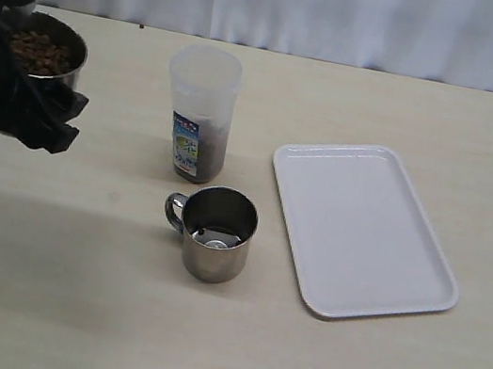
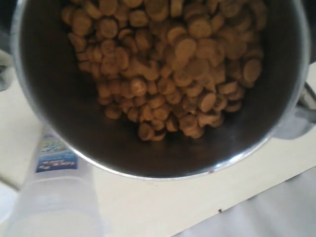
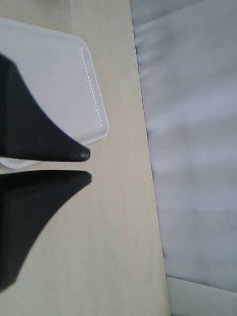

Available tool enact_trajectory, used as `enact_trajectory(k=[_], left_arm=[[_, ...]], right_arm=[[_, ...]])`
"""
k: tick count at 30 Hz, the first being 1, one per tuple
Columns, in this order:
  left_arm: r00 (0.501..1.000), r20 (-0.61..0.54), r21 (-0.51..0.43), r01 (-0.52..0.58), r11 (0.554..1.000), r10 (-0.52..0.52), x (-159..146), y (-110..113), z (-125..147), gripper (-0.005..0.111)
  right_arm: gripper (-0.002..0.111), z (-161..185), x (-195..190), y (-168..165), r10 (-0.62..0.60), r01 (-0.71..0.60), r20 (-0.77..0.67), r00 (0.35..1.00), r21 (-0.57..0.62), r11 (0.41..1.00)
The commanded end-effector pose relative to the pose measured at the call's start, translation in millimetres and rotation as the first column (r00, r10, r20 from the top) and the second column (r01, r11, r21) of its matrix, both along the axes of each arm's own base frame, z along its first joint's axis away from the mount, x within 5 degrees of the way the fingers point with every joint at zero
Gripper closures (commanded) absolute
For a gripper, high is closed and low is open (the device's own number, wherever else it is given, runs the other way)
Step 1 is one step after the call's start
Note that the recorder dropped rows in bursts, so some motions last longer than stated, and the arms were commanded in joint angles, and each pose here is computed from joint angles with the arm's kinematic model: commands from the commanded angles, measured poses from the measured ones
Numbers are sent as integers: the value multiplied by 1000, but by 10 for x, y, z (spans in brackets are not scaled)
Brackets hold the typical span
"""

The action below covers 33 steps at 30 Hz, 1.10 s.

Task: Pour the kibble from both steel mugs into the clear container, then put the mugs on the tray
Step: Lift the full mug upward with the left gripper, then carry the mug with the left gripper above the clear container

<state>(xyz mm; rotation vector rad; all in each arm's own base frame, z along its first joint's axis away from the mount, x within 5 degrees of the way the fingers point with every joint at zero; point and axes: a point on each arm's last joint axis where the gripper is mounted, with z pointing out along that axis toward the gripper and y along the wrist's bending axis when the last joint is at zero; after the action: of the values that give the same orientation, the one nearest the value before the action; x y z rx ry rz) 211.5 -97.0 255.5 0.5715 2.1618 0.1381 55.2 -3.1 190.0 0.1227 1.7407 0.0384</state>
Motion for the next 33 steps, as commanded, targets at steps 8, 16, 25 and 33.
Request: enact_trajectory(k=[8, 16, 25, 33], left_arm=[[991, 131, 179, 4, 984, -28, 264, -323, 42, 107], [985, 157, 229, 29, 973, -66, 560, -552, 74, 107], [972, 194, 413, 40, 910, -131, 873, -726, 50, 107], [958, 225, 476, 51, 878, -178, 1021, -832, 41, 107]], right_arm=[[103, -1, -1, 0, 3, -3, 3, 1000, -12, 1000], [103, -1, -1, 0, 3, -3, 3, 1000, -12, 1000], [103, -1, -1, 0, 3, -3, 3, 1000, -12, 1000], [103, -1, -1, 0, 3, -3, 3, 1000, -12, 1000]])
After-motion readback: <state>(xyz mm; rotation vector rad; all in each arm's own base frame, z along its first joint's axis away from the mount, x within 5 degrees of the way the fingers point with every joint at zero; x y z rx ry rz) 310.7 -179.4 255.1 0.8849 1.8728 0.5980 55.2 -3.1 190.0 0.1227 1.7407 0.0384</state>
